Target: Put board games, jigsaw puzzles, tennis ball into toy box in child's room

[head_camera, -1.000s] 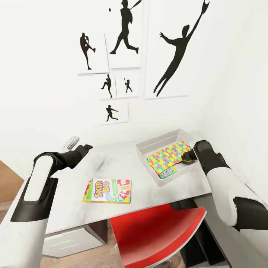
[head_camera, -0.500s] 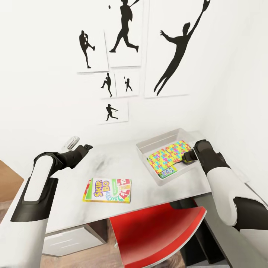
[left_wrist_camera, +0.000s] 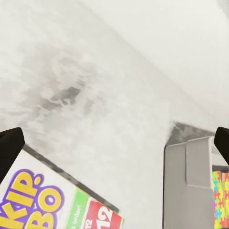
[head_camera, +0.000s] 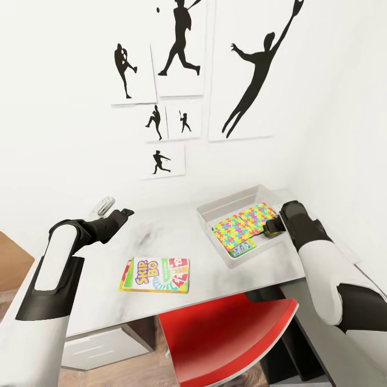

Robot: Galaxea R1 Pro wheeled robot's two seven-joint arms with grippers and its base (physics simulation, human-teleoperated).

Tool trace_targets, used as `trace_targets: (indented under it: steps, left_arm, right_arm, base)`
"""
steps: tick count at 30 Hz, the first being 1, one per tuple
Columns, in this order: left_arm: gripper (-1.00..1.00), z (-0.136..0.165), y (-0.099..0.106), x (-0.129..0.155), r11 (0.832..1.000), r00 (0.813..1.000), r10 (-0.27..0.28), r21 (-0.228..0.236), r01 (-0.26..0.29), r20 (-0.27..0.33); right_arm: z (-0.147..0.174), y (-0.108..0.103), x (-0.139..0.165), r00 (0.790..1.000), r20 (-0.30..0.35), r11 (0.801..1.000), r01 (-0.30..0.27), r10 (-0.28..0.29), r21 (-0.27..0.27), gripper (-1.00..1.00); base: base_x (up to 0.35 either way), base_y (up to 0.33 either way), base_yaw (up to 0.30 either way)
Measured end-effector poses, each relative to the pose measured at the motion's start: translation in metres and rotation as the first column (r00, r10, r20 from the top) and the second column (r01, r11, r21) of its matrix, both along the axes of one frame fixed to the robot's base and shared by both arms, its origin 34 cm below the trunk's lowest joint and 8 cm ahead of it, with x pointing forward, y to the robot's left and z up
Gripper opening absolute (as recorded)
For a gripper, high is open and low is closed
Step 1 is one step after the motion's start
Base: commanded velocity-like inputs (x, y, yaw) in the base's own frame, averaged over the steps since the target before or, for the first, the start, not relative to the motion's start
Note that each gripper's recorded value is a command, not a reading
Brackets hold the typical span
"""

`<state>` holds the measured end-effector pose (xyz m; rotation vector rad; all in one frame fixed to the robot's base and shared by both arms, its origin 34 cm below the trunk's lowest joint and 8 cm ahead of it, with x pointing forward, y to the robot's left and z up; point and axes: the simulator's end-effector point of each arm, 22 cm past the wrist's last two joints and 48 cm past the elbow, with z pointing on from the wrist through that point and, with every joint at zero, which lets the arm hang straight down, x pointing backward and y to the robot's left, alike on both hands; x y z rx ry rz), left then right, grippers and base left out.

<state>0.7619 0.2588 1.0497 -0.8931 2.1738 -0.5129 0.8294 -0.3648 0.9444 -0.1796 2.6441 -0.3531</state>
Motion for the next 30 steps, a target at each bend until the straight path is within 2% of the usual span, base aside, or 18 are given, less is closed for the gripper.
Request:
trace_targets:
  steps: [23, 30]
  left_arm:
    - [1.00, 0.000, 0.000, 0.000, 1.000, 1.000, -0.001, 0.002, 0.001, -0.002]
    - [1.00, -0.001, 0.000, 0.000, 1.000, 1.000, 0.000, 0.003, 0.000, -0.003]
  right_arm:
    - [0.005, 0.000, 0.003, 1.000, 0.005, 1.000, 0.004, -0.004, 0.001, 1.00]
    - [0.024, 0.000, 0.016, 0.999, 0.042, 1.000, 0.004, -0.004, 0.002, 1.00]
  base:
    - [0.000, 0.000, 0.000]
    - [0.000, 0.000, 0.000]
